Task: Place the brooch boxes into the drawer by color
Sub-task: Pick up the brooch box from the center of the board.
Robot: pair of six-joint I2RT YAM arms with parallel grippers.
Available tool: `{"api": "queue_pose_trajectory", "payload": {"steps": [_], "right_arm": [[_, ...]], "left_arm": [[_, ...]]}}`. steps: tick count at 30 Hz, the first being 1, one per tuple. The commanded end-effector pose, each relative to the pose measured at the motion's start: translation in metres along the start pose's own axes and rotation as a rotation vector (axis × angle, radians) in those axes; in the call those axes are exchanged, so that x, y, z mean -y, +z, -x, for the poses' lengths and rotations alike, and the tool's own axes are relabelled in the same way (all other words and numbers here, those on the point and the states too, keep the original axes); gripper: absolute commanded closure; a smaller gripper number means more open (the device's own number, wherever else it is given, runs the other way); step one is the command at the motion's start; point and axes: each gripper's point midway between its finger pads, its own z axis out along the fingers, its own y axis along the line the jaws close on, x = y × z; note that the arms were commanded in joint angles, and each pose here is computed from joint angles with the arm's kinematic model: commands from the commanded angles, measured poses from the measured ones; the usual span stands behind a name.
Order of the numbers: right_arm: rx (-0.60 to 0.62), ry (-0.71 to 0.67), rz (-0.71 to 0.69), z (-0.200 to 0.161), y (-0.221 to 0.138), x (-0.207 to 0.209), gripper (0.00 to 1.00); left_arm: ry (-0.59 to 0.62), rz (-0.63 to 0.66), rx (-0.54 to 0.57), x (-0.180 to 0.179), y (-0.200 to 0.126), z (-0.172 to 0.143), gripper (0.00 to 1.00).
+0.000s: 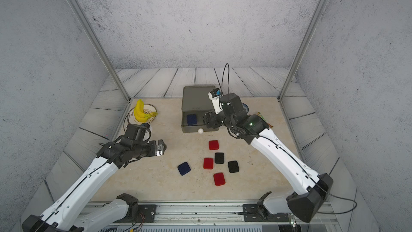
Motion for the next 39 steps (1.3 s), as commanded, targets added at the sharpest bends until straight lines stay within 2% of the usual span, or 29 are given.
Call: {"api": "queue_pose_trajectory", "payload": {"steps": [1, 7, 13, 19, 27, 32, 39], "right_arm": [[0.054, 0.027, -0.028, 0.0, -0.01, 0.009, 0.14], [0.025, 0.05, -0.053, -0.018, -0.028, 0.016, 0.11], [0.028, 0.068, -0.073, -0.029, -0.04, 0.022, 0.11], [0.008, 0.054, -0.09, -0.034, -0.04, 0.026, 0.11], [-0.01, 0.032, -0.11, -0.037, -0.039, 0.031, 0.1], [-0.025, 0.026, -0.118, -0.041, -0.037, 0.033, 0.1], [-0.041, 0.02, -0.121, -0.044, -0.034, 0.034, 0.1]], "left_arm": [[0.076, 0.007, -0.11, 0.005, 0.016, -0.03, 0.0], [0.156, -0.007, -0.249, 0.019, 0.041, -0.067, 0.0], [0.237, 0.029, -0.341, 0.032, 0.065, -0.085, 0.0], [0.26, 0.076, -0.382, 0.038, 0.09, -0.086, 0.01], [0.255, 0.026, -0.372, 0.063, 0.11, -0.073, 0.02], [0.287, 0.022, -0.454, 0.07, 0.126, -0.084, 0.02], [0.289, 0.044, -0.498, 0.067, 0.134, -0.094, 0.02]]}}
